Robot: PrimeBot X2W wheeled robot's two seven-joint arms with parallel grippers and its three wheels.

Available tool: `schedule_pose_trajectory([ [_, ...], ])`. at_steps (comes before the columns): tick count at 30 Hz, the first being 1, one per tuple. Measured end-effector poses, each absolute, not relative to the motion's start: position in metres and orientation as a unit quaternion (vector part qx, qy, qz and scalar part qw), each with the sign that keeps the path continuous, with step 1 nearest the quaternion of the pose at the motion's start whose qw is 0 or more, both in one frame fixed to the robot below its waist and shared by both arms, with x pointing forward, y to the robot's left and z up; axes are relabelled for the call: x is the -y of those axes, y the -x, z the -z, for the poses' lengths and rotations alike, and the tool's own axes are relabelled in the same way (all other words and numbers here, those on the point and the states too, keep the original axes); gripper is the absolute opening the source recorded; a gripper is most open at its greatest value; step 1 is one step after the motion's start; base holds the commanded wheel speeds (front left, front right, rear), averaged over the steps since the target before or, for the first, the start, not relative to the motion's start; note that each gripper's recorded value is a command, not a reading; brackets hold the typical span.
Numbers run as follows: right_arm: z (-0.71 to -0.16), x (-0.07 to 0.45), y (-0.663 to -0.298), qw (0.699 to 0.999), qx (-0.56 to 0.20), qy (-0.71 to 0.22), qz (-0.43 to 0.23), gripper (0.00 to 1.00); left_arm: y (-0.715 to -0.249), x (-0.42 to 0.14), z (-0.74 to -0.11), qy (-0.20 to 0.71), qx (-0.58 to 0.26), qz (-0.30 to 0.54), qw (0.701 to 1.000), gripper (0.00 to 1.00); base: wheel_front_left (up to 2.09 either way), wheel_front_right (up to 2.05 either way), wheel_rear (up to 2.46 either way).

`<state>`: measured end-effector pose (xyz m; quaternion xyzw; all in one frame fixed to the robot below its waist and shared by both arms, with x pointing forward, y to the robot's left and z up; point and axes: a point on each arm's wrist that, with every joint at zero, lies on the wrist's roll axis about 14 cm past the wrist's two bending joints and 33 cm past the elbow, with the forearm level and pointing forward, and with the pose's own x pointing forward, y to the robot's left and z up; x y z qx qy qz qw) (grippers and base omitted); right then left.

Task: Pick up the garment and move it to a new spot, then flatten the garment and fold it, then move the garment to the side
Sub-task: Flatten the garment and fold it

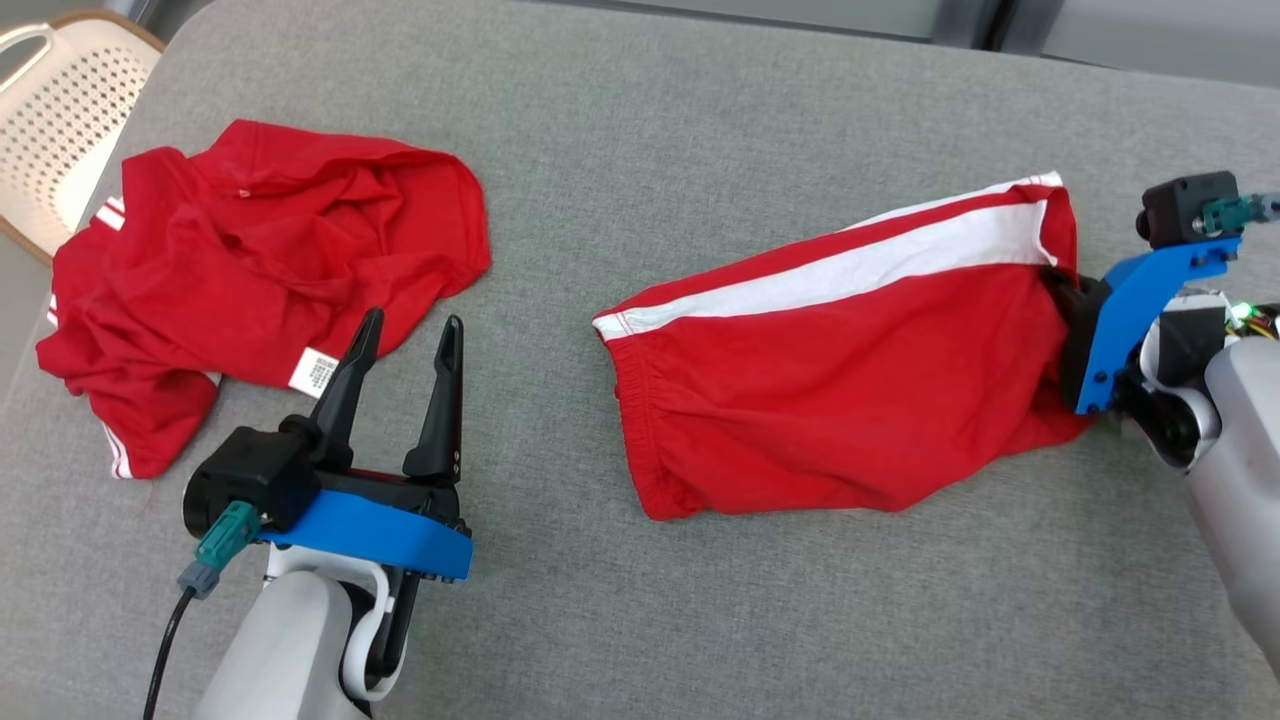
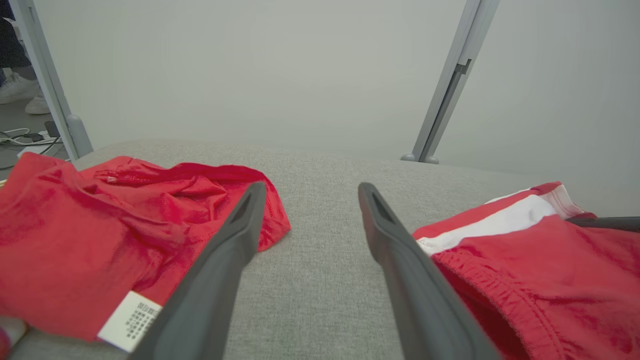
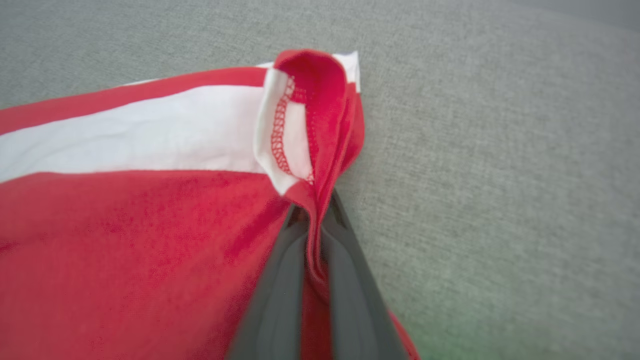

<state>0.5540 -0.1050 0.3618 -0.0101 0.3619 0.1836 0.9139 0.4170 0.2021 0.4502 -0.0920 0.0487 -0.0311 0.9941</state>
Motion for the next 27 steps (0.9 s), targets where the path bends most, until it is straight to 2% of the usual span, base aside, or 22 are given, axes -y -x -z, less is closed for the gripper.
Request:
schedule_pose_trajectory([
  [9, -0.380, 0.160, -0.539, 0.936, -0.330, 0.012, -0.125, 0.00, -0.413, -0.188, -0.455, 0.103, -0.045, 0.053, 0.992, 1.00, 0.00, 0.00, 0.00],
  [20, -0.430, 0.233, -0.528, 0.959, -0.277, 0.035, -0.039, 0.00, -0.409, -0.164, -0.464, 0.111, -0.037, 0.090, 0.989, 1.00, 0.00, 0.00, 0.00],
  [24, -0.439, 0.238, -0.524, 0.959, -0.276, 0.048, -0.027, 0.00, -0.406, -0.160, -0.465, 0.111, -0.037, 0.098, 0.988, 1.00, 0.00, 0.00, 0.00],
  [27, -0.445, 0.217, -0.521, 0.959, -0.275, 0.044, -0.041, 0.00, -0.402, -0.158, -0.467, 0.111, -0.037, 0.102, 0.988, 1.00, 0.00, 0.00, 0.00],
])
